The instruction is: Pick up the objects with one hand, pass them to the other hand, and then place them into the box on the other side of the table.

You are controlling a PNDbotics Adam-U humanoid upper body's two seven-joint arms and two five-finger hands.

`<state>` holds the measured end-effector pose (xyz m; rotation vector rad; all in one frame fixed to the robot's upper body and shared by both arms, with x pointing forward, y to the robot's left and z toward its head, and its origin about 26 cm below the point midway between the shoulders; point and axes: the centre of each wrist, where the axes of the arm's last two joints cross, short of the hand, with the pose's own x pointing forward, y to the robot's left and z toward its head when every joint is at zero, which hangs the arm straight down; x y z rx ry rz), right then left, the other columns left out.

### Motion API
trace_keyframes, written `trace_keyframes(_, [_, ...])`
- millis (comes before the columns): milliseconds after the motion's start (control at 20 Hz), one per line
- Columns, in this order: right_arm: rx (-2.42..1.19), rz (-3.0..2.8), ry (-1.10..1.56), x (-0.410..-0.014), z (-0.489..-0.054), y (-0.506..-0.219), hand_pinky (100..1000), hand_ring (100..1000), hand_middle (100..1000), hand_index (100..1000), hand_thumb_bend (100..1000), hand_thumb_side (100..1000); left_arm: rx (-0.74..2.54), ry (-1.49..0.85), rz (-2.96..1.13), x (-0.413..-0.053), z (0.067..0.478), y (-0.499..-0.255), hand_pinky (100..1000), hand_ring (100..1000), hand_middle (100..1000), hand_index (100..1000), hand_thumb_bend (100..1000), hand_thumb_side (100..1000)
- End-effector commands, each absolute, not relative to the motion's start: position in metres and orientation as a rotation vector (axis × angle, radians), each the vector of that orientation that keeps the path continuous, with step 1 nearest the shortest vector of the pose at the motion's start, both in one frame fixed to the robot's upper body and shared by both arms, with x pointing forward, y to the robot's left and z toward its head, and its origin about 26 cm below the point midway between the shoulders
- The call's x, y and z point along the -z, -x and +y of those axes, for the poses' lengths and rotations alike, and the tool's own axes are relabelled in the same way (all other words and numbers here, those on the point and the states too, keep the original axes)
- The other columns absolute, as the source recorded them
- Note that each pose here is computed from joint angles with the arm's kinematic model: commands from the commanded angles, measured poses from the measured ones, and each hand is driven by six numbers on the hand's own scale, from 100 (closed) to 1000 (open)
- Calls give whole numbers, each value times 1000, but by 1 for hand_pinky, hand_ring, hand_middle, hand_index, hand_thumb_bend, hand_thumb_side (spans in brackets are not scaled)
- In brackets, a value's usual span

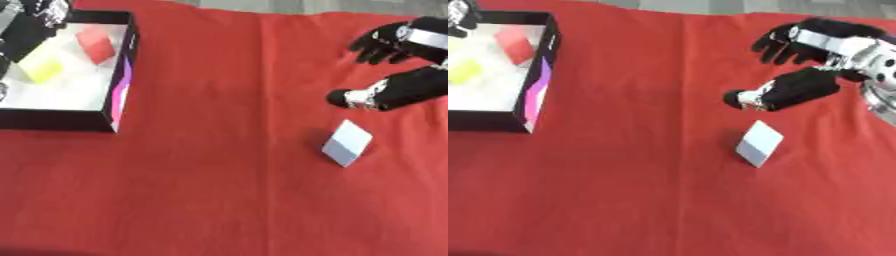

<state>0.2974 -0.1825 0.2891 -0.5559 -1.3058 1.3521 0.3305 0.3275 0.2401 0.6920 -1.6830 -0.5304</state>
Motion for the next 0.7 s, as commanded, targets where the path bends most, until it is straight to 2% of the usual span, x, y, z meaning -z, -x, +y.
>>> trace_keyframes(50, [-1338, -1233, 552, -290, -186, -295, 898, 855, 771, 878, 541, 465, 545, -730, -1698, -252, 331, -328, 804, 750, 683, 774, 100, 837])
trace_keyframes(450, [-1329, -1172, 508, -270, -191, -296, 900, 861, 776, 882, 530, 485, 548, -725, -1695, -251, 330, -328, 804, 750, 681, 773, 100, 840])
trace_keyframes(700, [-1311, -1149, 507, -260, -195, -297, 903, 862, 775, 882, 556, 478, 547, -722, -1693, -250, 330, -329, 803, 748, 679, 772, 100, 840])
